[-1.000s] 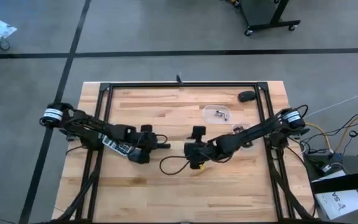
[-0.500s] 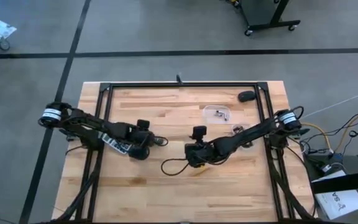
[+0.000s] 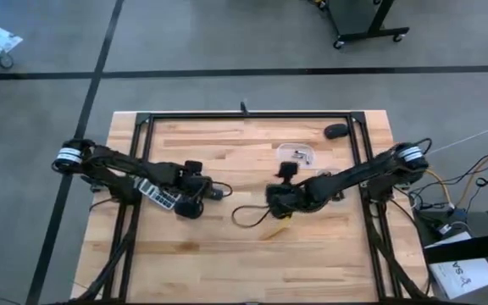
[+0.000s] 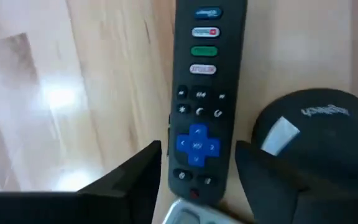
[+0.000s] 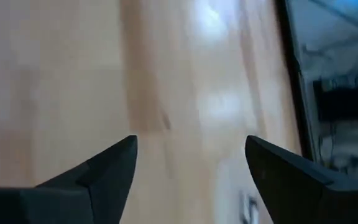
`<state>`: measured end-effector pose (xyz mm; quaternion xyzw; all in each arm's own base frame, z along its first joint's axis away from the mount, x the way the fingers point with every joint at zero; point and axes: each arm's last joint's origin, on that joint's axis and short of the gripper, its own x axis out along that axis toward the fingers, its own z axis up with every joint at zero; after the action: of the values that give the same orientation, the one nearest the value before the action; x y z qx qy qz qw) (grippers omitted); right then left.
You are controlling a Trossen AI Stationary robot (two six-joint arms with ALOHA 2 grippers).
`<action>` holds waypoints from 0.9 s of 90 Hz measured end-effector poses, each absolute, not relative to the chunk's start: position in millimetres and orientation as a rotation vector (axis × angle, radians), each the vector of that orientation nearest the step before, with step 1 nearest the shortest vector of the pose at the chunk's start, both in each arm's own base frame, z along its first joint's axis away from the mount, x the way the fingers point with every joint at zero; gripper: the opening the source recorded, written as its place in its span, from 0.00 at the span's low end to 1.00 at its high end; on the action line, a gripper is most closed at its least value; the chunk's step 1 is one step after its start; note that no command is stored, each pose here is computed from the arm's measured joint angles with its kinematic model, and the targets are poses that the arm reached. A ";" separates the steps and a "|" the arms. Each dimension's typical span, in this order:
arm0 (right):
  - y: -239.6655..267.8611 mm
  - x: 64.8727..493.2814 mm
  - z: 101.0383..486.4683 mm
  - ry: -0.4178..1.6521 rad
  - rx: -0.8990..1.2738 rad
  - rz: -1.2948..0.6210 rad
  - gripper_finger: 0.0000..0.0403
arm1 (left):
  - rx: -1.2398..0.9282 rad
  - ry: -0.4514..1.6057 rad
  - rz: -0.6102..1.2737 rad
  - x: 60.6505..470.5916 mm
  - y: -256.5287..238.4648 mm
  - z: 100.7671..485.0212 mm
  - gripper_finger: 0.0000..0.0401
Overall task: Insert battery
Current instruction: Insert the brown battery into the black mouse battery compartment
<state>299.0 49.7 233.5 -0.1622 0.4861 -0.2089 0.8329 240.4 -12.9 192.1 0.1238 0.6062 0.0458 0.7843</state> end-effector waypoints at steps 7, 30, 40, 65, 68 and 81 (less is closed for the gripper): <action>35.7 282.3 240.7 1.007 -0.300 -0.483 0.67 | 0.218 1.232 0.130 247.7 -13.6 203.8 0.42; -10.2 240.8 265.7 0.905 -0.233 -0.698 0.60 | 0.119 0.929 0.065 264.2 -17.6 224.6 0.35; -25.4 230.8 274.1 0.918 -0.323 -0.747 0.57 | 0.120 0.813 0.061 271.4 -18.1 227.0 0.33; -61.2 222.7 277.4 1.074 -0.525 -0.768 0.52 | 0.155 0.491 0.049 288.4 -19.4 227.8 0.29; -67.0 221.4 277.3 1.092 -0.532 -0.777 0.52 | 0.154 0.474 0.051 287.8 -19.1 225.9 0.28; -93.9 212.5 274.9 1.198 -0.552 -0.781 0.52 | 0.151 0.447 0.054 283.4 -18.2 214.9 0.27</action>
<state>212.5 -93.9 274.9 -0.2499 0.5420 -0.3533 0.7204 283.4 -18.2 214.9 0.0747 0.2216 0.0269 0.9719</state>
